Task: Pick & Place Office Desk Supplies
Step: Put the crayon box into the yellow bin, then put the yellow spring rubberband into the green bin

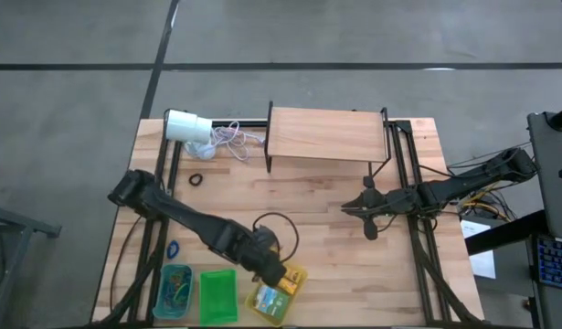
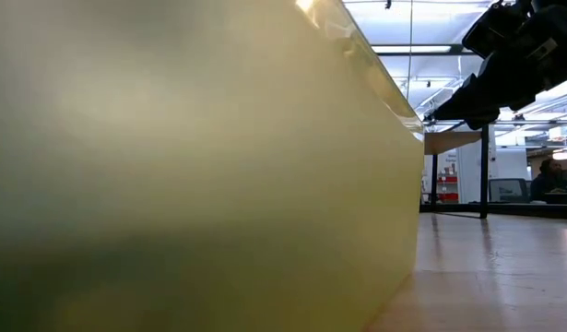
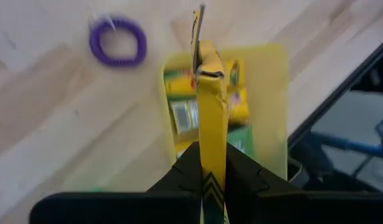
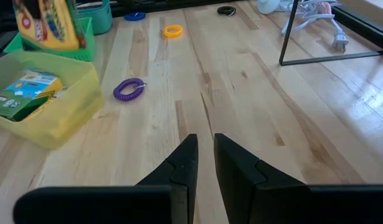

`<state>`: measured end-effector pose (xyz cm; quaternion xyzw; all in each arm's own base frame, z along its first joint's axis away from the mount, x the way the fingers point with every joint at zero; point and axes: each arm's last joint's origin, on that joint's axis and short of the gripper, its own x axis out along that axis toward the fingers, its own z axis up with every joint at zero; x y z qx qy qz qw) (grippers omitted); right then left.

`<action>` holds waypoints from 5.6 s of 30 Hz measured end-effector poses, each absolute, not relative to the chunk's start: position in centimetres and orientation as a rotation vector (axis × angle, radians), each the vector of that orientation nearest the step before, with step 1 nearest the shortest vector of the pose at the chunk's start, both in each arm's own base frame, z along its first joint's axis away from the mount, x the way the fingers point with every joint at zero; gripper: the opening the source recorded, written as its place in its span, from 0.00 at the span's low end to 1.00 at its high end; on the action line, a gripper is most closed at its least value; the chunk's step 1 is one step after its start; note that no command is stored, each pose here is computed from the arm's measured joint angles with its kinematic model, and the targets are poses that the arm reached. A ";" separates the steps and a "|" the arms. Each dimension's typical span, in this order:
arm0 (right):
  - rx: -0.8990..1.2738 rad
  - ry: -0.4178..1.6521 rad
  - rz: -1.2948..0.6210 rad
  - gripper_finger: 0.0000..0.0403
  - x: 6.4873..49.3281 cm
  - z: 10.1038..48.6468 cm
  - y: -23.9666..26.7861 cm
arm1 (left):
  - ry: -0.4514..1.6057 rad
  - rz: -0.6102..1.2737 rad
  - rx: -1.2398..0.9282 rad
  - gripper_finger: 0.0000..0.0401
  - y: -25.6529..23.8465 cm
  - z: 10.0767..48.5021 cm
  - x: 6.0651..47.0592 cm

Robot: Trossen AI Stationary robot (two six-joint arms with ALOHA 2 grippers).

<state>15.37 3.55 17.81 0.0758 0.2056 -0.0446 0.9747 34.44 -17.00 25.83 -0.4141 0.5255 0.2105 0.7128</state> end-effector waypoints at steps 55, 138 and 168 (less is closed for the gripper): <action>0.153 0.414 -0.090 0.13 15.4 17.8 3.5 | 1.194 0.374 -1.084 0.25 -16.2 22.1 36.6; 0.153 0.413 -0.090 0.13 15.4 17.8 3.5 | 1.099 0.939 -1.201 0.49 -4.1 15.7 18.2; 0.153 0.413 -0.090 0.13 15.4 17.8 3.5 | 1.182 0.949 -1.104 0.23 -3.6 13.2 19.7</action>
